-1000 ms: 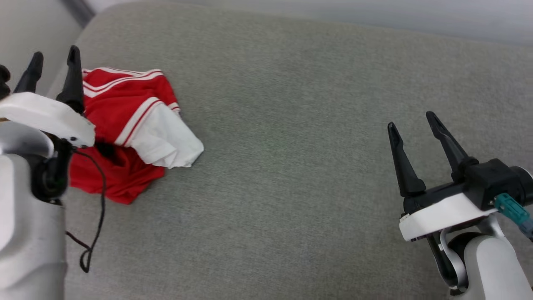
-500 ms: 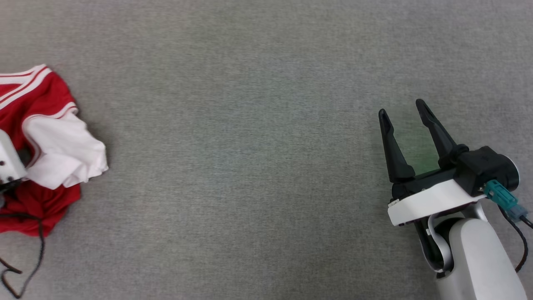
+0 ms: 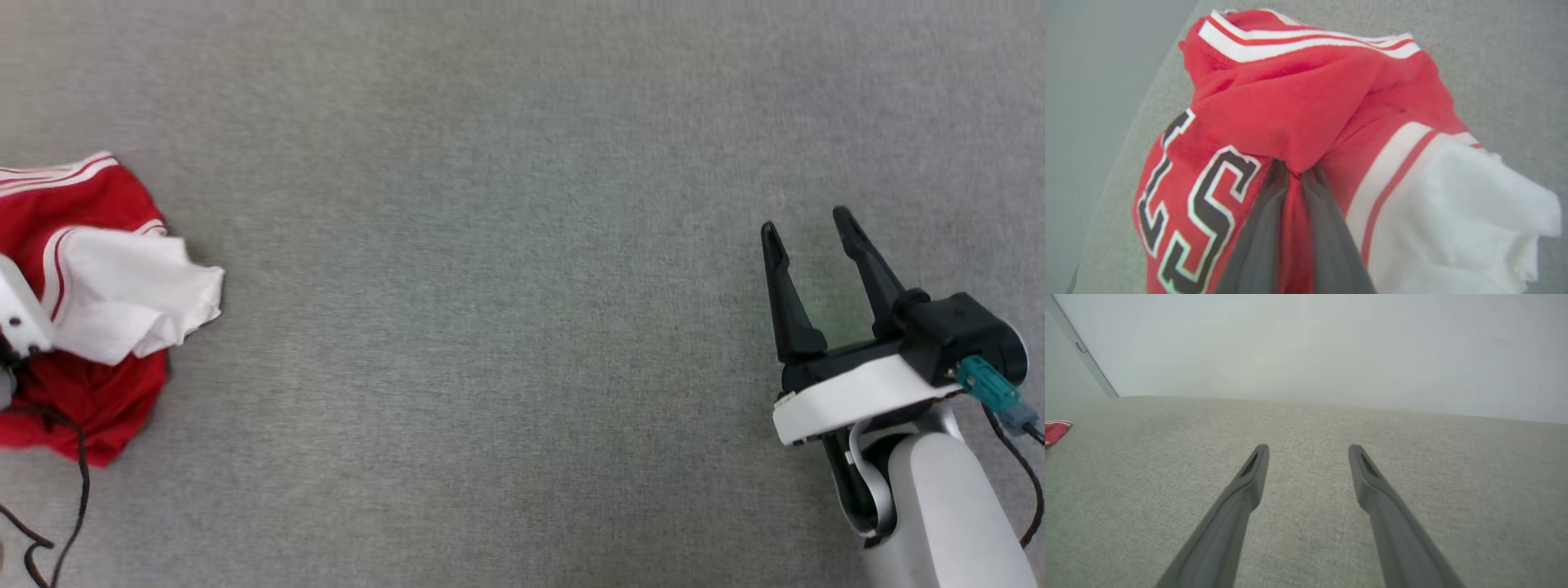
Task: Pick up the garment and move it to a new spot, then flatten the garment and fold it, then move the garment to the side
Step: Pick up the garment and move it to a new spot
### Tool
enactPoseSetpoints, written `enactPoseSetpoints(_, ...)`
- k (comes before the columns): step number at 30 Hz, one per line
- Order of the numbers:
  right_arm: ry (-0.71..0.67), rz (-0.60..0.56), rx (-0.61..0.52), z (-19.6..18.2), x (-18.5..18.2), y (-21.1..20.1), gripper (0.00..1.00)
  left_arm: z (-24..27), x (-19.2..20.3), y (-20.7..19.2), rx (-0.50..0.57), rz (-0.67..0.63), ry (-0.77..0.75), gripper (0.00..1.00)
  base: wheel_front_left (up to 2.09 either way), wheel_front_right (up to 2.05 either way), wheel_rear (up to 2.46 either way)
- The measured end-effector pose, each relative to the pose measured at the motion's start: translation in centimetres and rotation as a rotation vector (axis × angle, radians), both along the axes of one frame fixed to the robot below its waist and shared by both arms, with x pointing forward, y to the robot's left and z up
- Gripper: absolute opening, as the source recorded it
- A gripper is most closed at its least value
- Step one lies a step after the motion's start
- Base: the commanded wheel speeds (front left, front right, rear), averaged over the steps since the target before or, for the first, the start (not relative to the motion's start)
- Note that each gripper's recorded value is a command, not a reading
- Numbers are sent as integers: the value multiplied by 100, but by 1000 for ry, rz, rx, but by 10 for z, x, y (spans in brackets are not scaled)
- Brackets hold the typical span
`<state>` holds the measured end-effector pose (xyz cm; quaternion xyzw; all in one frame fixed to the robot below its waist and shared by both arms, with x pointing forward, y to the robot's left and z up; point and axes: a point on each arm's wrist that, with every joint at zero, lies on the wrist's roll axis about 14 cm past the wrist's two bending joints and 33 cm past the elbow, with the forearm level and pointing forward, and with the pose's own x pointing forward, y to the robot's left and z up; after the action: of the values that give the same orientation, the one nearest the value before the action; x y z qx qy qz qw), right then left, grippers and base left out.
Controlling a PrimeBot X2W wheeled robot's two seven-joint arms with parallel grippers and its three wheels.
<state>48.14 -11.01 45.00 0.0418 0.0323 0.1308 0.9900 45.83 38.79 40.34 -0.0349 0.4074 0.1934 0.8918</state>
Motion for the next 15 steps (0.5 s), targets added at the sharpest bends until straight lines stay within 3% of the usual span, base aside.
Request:
enactPoseSetpoints(10, -67, 25, 2, 44, -20, 11, 100, 147, 30, -3, 204, -77, -597, 0, 0, 0, 0)
enactPoseSetpoints(15, -102, 29, -1, 65, -35, 12, 100, 207, 29, -30, 237, -137, -837, 0, 0, 0, 0)
